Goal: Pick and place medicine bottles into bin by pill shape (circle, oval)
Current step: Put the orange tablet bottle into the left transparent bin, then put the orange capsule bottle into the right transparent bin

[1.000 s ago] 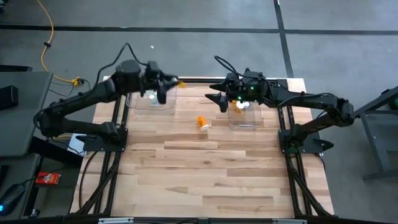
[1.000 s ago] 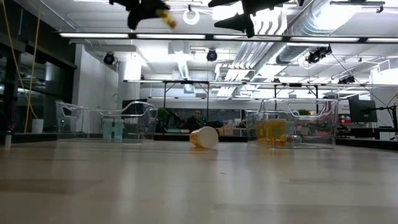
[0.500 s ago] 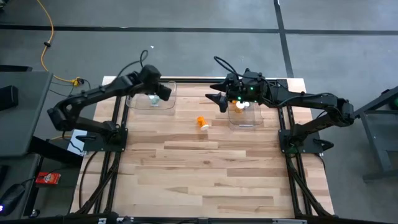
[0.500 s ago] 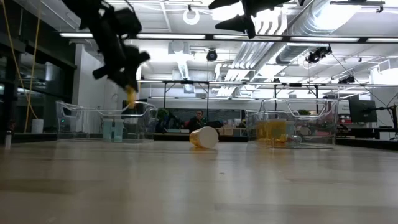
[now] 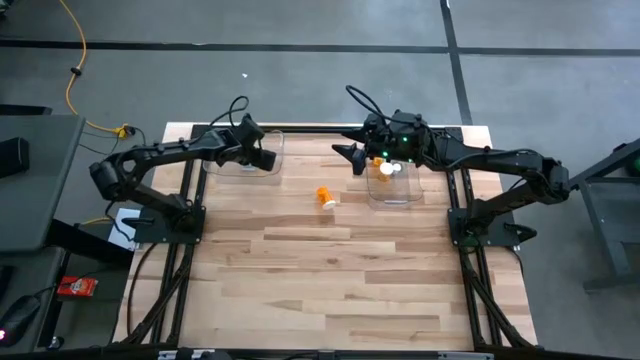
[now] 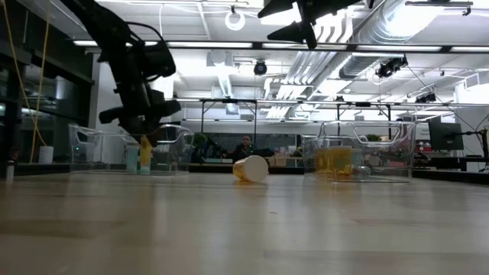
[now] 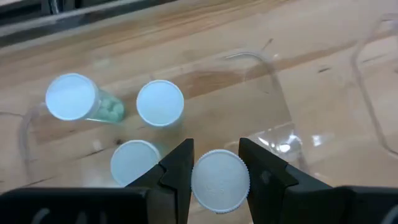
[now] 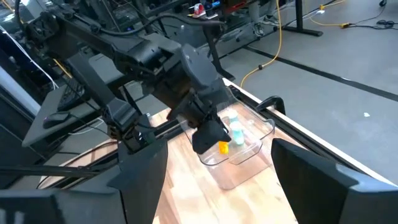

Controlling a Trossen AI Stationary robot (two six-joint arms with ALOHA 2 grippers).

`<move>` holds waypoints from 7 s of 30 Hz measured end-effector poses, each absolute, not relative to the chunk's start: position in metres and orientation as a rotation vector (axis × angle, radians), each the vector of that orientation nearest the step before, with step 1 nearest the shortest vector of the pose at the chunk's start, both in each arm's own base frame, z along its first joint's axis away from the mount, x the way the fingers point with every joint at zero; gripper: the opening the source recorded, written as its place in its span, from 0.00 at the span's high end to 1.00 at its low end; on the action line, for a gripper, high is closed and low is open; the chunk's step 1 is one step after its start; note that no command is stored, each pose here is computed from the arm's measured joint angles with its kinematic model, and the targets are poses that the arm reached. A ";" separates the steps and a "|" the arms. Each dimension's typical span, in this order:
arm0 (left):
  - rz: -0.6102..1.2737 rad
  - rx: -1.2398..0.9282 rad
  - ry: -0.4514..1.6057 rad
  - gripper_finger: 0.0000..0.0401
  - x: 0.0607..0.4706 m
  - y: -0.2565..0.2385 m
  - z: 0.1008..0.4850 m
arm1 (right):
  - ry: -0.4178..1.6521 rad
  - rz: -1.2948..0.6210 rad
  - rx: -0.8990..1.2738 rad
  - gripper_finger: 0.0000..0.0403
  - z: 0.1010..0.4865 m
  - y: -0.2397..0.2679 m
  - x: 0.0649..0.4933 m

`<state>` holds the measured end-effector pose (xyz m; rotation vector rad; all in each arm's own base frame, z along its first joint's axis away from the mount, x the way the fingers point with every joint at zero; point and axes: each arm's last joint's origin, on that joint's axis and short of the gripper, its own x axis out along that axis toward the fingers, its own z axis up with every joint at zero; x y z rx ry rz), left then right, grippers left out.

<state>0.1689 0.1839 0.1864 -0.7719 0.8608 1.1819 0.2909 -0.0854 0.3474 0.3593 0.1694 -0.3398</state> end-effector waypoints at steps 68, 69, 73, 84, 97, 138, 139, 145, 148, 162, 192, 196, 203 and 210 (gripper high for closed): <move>0.272 -0.375 -0.229 0.47 0.179 0.115 0.319 | 0.158 -0.353 0.409 0.31 0.348 -0.087 0.290; 0.250 -0.383 -0.231 0.47 0.181 0.111 0.315 | 0.159 -0.350 0.409 0.31 0.348 -0.087 0.290; 0.193 -0.357 -0.209 0.47 0.187 0.099 0.311 | 0.164 -0.344 0.382 0.31 0.348 -0.087 0.290; 0.177 -0.233 -0.196 0.47 0.194 0.086 0.311 | 0.179 -0.312 0.318 0.31 0.348 -0.086 0.291; 0.181 -0.198 -0.194 0.47 0.195 0.084 0.311 | 0.654 -0.549 0.610 0.31 0.337 -0.075 0.320; 0.081 -0.155 -0.326 0.47 0.166 0.068 0.338 | 0.991 -0.808 0.769 0.31 0.166 -0.087 0.437; 0.079 -0.165 -0.326 0.47 0.166 0.068 0.338 | 0.997 -0.802 0.777 0.31 0.165 -0.088 0.437; 0.078 -0.171 -0.326 0.47 0.166 0.068 0.338 | 0.990 -0.781 0.779 0.31 0.165 -0.089 0.438; 0.078 -0.171 -0.326 0.47 0.166 0.068 0.338 | 0.993 -0.776 0.812 0.31 0.165 -0.088 0.438; 0.079 -0.171 -0.325 0.47 0.166 0.068 0.338 | 1.023 -0.806 0.898 0.33 0.153 -0.083 0.439; 0.073 -0.157 -0.297 0.47 0.166 0.068 0.336 | 0.965 -0.623 0.959 0.51 0.200 -0.114 0.425; 0.091 -0.113 -0.211 0.47 0.169 0.068 0.327 | 0.851 -0.604 0.987 0.51 0.235 -0.133 0.412; 0.267 0.108 0.034 0.47 0.176 0.069 0.304 | 0.520 -0.567 1.077 0.51 0.294 -0.163 0.395; 0.476 0.371 0.201 0.47 0.193 0.065 0.295 | 0.309 -0.452 1.177 0.51 0.316 -0.169 0.402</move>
